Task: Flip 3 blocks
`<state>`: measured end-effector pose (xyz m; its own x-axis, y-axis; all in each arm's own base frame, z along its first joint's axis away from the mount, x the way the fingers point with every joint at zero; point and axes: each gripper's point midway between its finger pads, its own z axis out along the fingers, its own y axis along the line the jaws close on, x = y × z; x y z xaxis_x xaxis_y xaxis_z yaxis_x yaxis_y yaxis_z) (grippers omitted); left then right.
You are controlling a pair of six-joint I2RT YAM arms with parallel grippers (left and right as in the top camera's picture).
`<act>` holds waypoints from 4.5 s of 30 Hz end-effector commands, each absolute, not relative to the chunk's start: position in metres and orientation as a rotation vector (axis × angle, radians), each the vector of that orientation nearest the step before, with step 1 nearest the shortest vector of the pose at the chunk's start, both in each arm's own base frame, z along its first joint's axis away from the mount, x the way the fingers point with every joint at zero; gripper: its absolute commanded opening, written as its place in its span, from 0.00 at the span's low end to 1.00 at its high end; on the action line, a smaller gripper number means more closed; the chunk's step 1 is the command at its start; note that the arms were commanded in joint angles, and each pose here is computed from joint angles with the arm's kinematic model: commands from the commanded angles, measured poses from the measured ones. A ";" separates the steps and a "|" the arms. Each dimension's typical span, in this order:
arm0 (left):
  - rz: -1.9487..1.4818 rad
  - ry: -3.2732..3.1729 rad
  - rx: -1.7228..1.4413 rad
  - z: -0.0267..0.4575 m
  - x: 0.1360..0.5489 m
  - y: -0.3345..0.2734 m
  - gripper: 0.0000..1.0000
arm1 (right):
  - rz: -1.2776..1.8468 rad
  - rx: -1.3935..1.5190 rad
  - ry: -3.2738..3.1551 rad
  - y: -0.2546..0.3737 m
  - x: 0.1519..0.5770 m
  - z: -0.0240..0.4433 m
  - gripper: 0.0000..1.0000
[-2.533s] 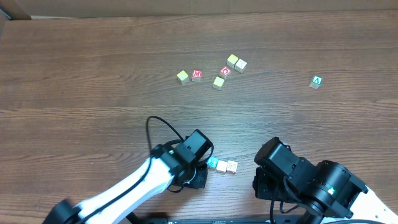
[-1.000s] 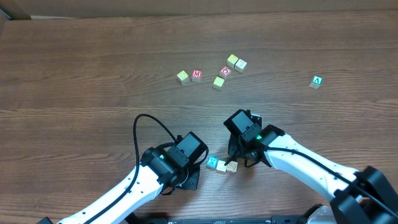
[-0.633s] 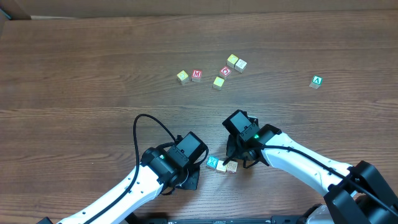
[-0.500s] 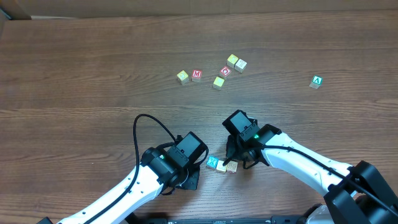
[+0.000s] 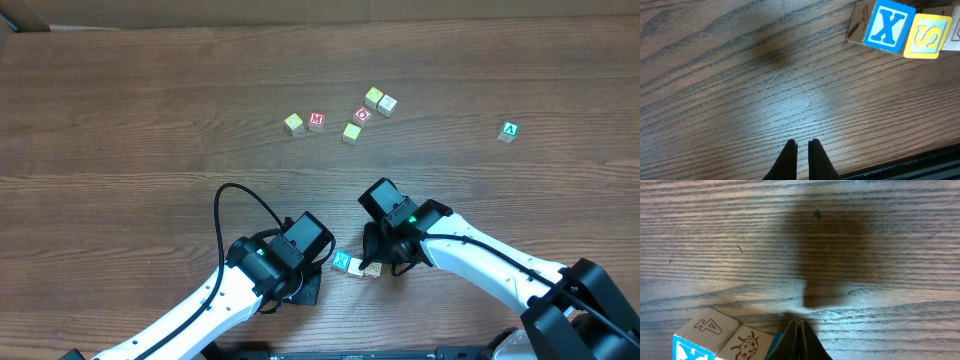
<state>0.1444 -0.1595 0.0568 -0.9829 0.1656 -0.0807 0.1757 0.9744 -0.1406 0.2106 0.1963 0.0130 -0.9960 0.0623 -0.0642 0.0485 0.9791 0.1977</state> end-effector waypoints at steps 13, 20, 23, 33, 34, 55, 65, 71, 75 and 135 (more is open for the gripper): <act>-0.231 3.031 0.241 0.062 0.149 -0.162 0.04 | 0.351 0.016 3.096 0.201 0.200 0.012 0.04; -0.231 3.031 0.241 0.062 0.149 -0.162 0.04 | 0.350 0.016 3.110 0.200 0.197 0.012 0.04; -0.232 3.031 0.241 0.062 0.149 -0.162 0.04 | 0.361 0.015 3.115 0.201 0.196 0.012 0.04; -0.232 3.031 0.241 0.062 0.149 -0.162 0.05 | 0.368 -0.015 3.112 0.202 0.196 0.012 0.04; -0.232 3.031 0.241 0.062 0.149 -0.162 0.04 | 0.371 -0.017 3.113 0.202 0.196 0.013 0.04; -0.257 3.002 0.236 0.064 0.155 -0.167 0.17 | 0.151 0.216 3.034 0.161 0.237 0.036 0.04; -0.030 2.845 0.232 0.067 0.187 -0.145 0.04 | 0.135 0.159 3.239 0.134 0.214 0.068 0.04; -0.020 2.700 0.459 0.070 0.218 -0.160 0.04 | 0.143 0.216 3.333 0.138 0.187 0.062 0.04; -0.031 2.716 0.455 0.063 0.228 -0.157 0.04 | 0.115 0.228 3.363 0.143 0.169 0.052 0.04; -0.571 2.919 0.630 0.020 0.211 -0.191 0.04 | 0.737 0.294 3.041 0.196 0.181 0.011 0.04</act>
<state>0.2091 -0.1871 0.0172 -0.9161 0.3647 -0.1669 0.4002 0.8587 -0.3202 0.1823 0.1887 0.0067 -0.9826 0.1845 0.0218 0.1765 0.8903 0.4199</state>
